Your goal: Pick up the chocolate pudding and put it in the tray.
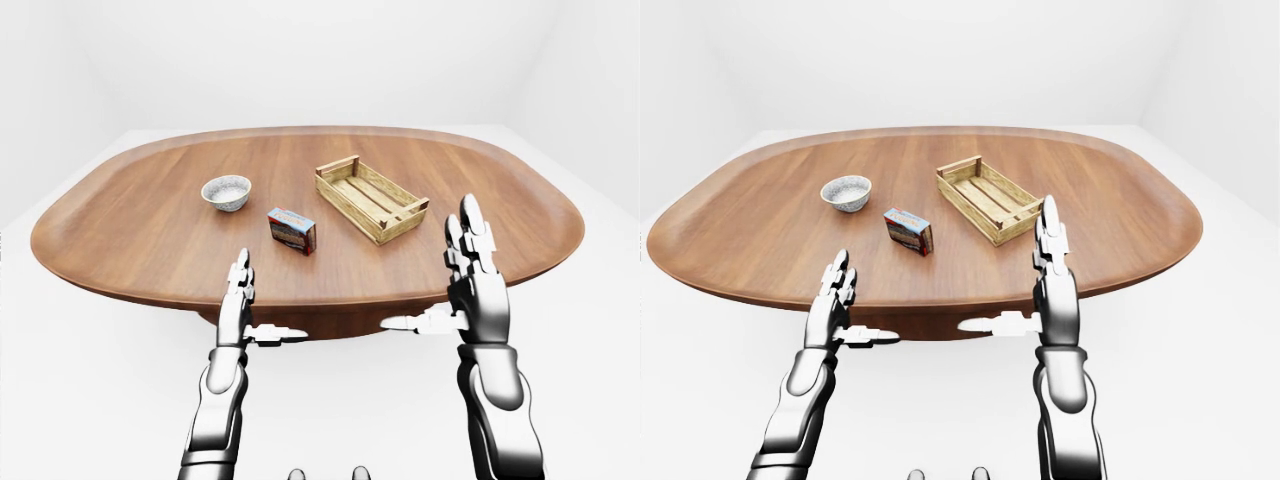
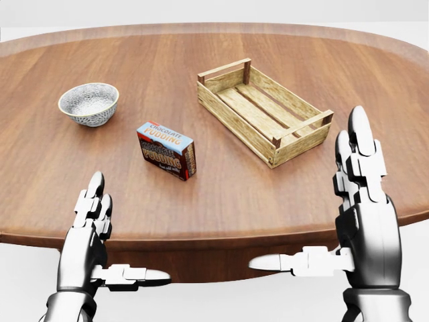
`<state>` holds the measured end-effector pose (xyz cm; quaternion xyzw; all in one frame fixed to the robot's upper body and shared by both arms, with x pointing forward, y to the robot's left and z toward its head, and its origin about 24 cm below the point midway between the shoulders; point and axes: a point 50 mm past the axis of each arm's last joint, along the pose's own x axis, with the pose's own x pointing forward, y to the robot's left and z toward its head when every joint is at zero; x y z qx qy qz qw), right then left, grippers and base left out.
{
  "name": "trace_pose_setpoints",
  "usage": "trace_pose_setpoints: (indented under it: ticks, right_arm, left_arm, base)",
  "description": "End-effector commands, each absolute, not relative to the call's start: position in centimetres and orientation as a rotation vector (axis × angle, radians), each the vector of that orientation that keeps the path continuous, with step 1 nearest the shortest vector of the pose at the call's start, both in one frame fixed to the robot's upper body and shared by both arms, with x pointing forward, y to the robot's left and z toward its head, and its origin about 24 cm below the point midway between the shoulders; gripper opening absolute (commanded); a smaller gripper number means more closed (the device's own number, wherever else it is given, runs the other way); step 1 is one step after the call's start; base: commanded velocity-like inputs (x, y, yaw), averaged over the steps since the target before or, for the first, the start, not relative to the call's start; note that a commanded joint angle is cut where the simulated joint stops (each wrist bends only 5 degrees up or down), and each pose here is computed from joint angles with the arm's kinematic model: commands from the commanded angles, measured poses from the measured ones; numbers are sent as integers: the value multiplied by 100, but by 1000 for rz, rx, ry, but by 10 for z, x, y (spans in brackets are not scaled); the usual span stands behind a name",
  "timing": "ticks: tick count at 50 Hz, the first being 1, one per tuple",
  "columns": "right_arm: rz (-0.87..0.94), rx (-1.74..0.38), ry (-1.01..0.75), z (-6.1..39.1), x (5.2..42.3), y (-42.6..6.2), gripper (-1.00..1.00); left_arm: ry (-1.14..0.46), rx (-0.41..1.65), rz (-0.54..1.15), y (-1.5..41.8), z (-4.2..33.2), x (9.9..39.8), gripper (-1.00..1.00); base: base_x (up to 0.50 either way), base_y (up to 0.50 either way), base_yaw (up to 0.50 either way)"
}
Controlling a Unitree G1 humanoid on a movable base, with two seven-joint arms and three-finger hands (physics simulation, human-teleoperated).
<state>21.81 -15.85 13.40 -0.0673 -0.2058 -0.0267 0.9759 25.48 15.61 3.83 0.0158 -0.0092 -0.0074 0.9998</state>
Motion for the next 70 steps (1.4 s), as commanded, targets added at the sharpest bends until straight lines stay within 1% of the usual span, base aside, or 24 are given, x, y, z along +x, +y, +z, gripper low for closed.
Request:
trace_pose_setpoints:
  ticks: [1, 29, 50, 70]
  right_arm:
    - [-52, -136, -424, 137, 216, -158, 100]
    - [-49, -119, -400, 132, 220, -159, 100]
    - [-40, -116, -385, 130, 220, -158, 100]
    - [-37, -118, -383, 129, 220, -158, 100]
  left_arm:
    - [-16, 34, -15, 156, 38, 255, 100]
    - [-9, 33, -15, 156, 37, 255, 100]
    - [-6, 33, -17, 156, 36, 256, 100]
    - [-6, 34, -17, 156, 36, 256, 100]
  base:
    - [0, 24, 0]
    - [0, 21, 0]
    - [0, 0, 0]
    - [20, 0, 0]
